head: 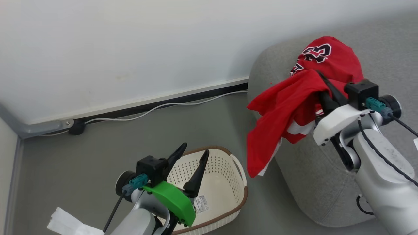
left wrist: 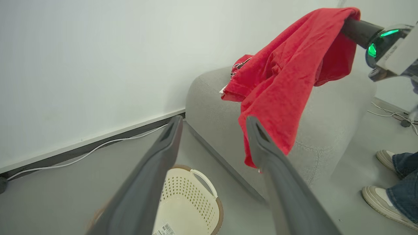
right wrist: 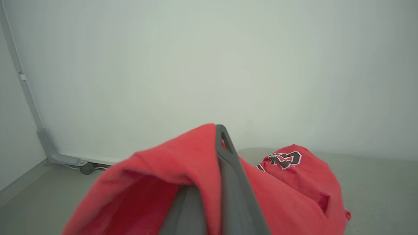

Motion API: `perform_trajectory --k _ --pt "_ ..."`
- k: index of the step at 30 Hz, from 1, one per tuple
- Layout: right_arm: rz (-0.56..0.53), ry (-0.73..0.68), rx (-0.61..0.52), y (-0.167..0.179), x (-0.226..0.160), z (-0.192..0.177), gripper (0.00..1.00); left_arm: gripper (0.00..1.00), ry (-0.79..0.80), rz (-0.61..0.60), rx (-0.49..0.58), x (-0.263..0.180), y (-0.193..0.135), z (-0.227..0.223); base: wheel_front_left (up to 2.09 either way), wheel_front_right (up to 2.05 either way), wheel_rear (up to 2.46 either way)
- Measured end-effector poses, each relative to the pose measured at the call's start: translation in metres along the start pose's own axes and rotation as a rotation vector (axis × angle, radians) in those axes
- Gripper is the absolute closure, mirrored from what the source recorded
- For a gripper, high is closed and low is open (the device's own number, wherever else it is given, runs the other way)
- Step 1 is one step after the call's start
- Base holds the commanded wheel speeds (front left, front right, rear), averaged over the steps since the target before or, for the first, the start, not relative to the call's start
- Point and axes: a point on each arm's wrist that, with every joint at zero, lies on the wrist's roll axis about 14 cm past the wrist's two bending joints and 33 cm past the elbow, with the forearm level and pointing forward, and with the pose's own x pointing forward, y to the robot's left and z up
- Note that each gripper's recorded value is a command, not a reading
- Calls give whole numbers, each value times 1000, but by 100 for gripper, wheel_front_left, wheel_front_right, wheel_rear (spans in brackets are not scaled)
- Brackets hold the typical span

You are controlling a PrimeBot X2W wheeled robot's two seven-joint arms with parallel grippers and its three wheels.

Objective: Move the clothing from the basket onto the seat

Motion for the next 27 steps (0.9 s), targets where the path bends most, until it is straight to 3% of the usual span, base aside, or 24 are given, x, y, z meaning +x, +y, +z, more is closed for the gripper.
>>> perform_trajectory --k 11,21,27 --pt "-265 54 -26 -88 -74 -18 100 0 74 -165 -23 13 -47 -27 0 0 0" --pt "-393 65 -25 -126 -122 -17 100 0 134 -296 -42 22 -83 -47 0 0 0" --pt "-392 103 -3 -128 -123 -27 100 0 160 -323 -67 24 -85 -57 0 0 0"
